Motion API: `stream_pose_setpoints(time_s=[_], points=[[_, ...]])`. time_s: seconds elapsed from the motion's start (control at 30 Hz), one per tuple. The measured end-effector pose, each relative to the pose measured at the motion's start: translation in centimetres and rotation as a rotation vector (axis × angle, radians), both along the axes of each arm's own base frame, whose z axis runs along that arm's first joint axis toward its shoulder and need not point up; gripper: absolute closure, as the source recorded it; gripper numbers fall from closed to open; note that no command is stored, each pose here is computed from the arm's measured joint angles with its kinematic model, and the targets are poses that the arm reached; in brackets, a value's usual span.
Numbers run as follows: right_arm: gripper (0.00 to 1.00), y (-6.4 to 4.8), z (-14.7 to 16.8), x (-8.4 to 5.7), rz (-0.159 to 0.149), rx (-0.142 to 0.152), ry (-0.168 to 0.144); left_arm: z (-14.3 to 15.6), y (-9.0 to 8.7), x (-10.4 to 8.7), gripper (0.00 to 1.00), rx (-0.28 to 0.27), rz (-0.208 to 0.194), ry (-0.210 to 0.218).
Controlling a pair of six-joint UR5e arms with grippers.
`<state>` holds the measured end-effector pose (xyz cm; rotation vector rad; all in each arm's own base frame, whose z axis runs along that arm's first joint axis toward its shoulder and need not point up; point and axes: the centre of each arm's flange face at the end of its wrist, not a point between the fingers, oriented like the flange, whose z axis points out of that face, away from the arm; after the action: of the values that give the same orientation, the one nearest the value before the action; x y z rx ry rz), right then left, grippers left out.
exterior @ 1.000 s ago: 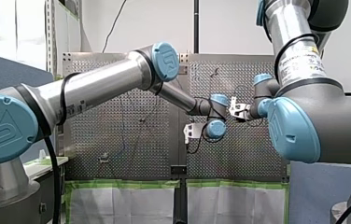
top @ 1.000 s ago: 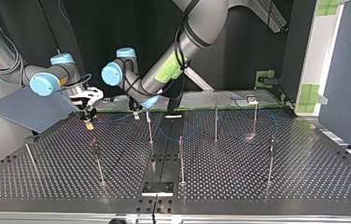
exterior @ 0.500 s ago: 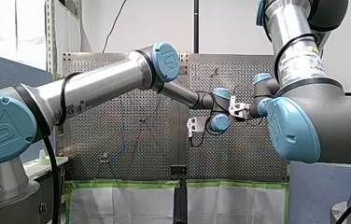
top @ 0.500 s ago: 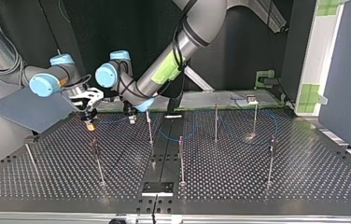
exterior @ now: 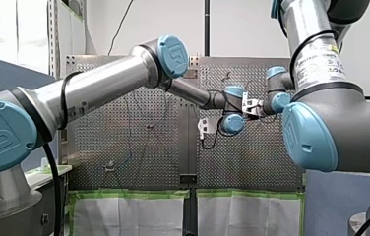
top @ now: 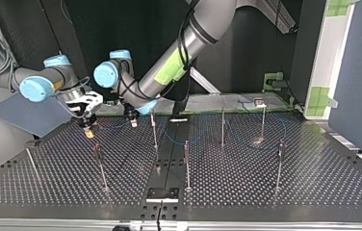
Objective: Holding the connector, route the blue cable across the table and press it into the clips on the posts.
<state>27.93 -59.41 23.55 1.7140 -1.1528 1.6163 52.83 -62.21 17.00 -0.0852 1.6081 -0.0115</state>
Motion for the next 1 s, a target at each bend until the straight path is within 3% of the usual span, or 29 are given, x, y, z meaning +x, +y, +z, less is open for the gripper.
stream_pose_setpoints(time_s=[0.17, 0.53, 1.0], points=[[1.00, 0.3, 2.5, 0.0, -0.002, -0.022, -0.024, 1.7, 0.2, -0.5, 1.00, -0.021, -0.002, -0.024], [1.00, 1.4, 8.1, -0.8, -0.018, -0.047, -0.108, 5.4, 0.4, -3.8, 1.00, -0.021, -0.030, -0.024], [1.00, 4.2, 15.0, -0.8, -0.007, -0.122, -0.128, 14.8, 0.3, -6.2, 1.00, -0.106, -0.052, -0.103]])
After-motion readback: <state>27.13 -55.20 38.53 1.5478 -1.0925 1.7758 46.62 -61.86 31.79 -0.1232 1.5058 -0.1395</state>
